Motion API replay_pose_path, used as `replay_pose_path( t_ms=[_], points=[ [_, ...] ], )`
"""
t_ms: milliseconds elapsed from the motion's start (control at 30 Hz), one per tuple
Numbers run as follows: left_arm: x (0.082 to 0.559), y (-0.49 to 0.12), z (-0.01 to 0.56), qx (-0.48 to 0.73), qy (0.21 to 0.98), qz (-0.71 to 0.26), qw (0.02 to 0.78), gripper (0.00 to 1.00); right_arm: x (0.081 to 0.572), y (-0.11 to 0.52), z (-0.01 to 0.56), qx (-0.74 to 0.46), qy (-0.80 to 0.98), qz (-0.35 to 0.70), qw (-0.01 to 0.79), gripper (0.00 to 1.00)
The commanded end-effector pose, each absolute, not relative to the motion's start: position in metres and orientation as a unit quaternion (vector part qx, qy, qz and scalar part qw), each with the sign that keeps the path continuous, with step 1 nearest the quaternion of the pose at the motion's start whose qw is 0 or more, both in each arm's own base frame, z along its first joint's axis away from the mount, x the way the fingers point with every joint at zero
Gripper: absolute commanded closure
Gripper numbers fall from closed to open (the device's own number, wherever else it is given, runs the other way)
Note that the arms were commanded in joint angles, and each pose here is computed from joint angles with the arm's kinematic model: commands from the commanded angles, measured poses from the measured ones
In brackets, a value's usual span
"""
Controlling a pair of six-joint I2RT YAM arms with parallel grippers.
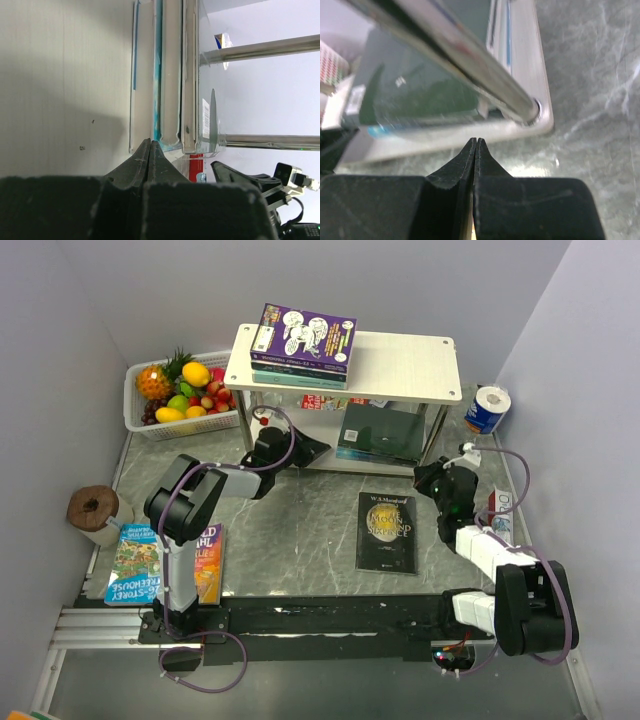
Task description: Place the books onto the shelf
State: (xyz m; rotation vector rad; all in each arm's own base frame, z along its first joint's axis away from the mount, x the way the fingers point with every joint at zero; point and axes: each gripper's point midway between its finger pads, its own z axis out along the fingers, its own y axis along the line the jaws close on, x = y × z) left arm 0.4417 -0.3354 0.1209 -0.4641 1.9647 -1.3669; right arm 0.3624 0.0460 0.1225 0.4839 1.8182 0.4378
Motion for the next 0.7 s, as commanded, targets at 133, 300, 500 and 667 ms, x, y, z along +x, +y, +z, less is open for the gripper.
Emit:
replay_pose_path(
  t_ms=[133, 300, 500, 667],
  points=[
    [0.445, -0.335, 0.155, -0.162, 0.729, -0.552, 0.370, 0.99, 0.374, 0.054, 0.156, 0.141, 0.732, 0.195, 0.638, 1.00],
    [0.446, -0.333, 0.153, -0.161, 0.731, -0.548, 0.374, 0.99, 0.372, 0.061, 0.160, 0.102, 0.714, 0.179, 0.670, 1.00],
    [0.445, -0.333, 0.151, -0.161, 0.732, -0.548, 0.372, 0.99, 0.379, 0.069, 0.152, 0.088, 0.730, 0.169, 0.657, 1.00],
    [0.445, -0.330, 0.151, -0.162, 0.732, -0.547, 0.372, 0.99, 0.385, 0.068, 0.151, 0.096, 0.735, 0.159, 0.652, 1.00]
  ],
)
